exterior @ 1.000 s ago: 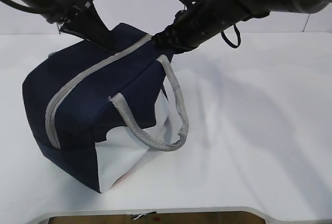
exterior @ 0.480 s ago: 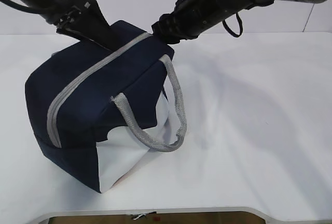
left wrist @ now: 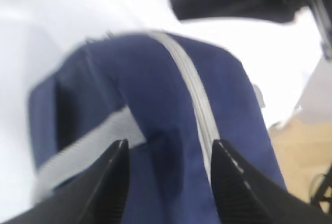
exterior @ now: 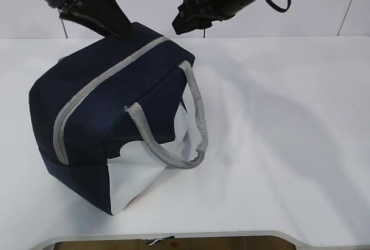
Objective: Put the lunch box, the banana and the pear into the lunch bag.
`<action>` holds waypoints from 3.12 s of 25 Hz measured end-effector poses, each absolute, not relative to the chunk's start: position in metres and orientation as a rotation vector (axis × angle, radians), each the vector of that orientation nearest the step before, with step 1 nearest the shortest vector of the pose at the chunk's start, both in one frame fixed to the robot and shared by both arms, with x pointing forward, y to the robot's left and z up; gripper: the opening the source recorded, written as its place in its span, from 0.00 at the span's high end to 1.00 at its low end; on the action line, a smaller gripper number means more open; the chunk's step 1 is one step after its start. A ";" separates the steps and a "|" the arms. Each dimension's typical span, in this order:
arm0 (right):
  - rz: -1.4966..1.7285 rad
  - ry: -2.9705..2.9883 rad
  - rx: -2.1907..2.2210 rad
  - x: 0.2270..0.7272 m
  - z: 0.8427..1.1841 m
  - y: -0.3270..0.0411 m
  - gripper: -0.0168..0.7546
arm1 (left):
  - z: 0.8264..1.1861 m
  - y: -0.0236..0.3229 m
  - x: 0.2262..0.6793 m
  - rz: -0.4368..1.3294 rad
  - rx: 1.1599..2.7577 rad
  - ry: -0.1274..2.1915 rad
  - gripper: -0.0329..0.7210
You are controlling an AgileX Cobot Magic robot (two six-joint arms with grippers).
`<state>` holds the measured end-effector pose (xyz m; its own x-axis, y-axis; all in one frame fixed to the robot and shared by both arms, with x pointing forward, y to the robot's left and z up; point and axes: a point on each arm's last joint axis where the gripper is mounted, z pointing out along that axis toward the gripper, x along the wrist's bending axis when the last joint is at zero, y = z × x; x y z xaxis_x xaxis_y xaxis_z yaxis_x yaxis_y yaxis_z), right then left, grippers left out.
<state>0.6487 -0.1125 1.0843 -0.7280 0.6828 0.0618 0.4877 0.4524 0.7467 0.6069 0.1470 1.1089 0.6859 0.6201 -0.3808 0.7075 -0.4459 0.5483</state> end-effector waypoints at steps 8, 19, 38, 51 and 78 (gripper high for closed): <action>1.041 2.444 0.964 0.629 1.117 -0.126 0.51 | 1.127 0.158 0.613 -0.047 2.177 1.241 0.44; 0.622 2.560 1.116 0.588 1.140 -0.159 0.51 | 1.168 0.189 0.588 0.281 2.175 1.418 0.44; 0.681 2.306 1.305 0.503 1.211 -0.201 0.51 | 1.239 0.230 0.453 0.528 2.056 1.333 0.50; 0.748 2.168 1.305 0.389 1.219 -0.247 0.51 | 1.233 0.270 0.330 0.684 1.949 1.261 0.61; 1.086 1.900 1.207 0.204 1.102 -0.311 0.51 | 1.088 0.306 0.209 0.790 1.841 1.191 0.63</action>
